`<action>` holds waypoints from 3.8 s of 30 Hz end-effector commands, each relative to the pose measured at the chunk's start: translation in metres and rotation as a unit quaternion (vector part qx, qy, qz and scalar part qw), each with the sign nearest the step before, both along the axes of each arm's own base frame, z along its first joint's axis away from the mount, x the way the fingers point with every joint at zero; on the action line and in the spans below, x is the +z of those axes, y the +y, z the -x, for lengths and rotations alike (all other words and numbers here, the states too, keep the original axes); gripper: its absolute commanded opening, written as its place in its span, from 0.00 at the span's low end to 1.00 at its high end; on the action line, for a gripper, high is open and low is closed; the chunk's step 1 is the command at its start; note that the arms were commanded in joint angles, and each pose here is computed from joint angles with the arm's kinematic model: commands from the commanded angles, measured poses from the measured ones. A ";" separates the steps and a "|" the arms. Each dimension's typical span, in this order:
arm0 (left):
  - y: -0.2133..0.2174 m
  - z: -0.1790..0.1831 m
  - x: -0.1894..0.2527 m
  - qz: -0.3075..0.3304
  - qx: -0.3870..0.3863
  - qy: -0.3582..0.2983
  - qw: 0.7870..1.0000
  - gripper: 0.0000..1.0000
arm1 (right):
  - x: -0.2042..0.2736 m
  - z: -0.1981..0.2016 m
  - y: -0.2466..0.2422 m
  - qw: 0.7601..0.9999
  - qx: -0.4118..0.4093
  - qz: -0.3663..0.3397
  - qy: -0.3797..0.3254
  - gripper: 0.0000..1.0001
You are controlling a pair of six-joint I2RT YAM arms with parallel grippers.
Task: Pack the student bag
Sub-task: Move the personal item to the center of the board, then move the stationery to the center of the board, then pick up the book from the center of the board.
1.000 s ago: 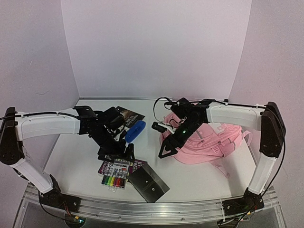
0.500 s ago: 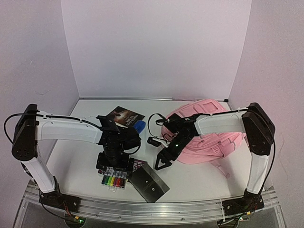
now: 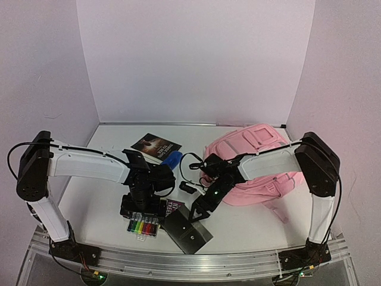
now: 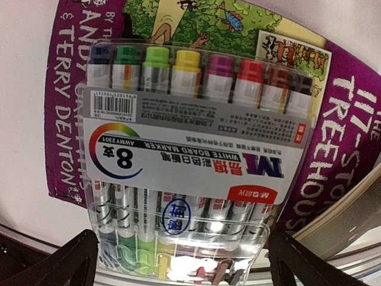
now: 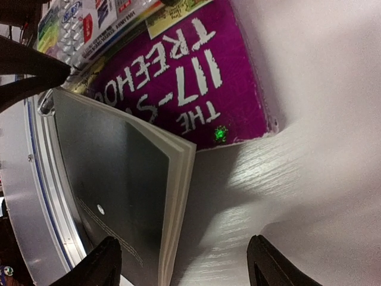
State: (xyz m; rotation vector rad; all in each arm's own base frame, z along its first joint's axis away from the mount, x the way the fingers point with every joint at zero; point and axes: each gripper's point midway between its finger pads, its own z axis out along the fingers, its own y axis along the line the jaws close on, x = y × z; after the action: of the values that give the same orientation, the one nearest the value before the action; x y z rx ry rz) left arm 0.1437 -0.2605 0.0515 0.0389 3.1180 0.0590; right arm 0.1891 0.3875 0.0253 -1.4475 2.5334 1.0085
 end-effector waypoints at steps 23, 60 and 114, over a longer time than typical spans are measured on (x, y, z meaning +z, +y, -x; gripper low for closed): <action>-0.012 -0.005 0.011 0.047 -0.013 -0.021 0.999 1.00 | 0.090 -0.135 0.015 0.978 -0.136 -0.061 -0.147 0.00; 0.033 -0.058 0.058 0.124 0.054 -0.028 0.990 1.00 | 0.078 -0.101 0.037 0.990 -0.099 -0.081 -0.059 0.76; -0.008 0.016 -0.012 0.229 0.201 0.021 0.952 1.00 | 0.016 -0.059 0.077 0.998 -0.027 -0.047 -0.023 0.80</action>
State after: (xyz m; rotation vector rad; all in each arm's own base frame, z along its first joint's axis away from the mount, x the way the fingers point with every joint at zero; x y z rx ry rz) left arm 0.1223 -0.2587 0.0495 -0.4657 3.0877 -0.5551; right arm 0.2521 0.4577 0.0410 -1.3013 2.4824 1.0495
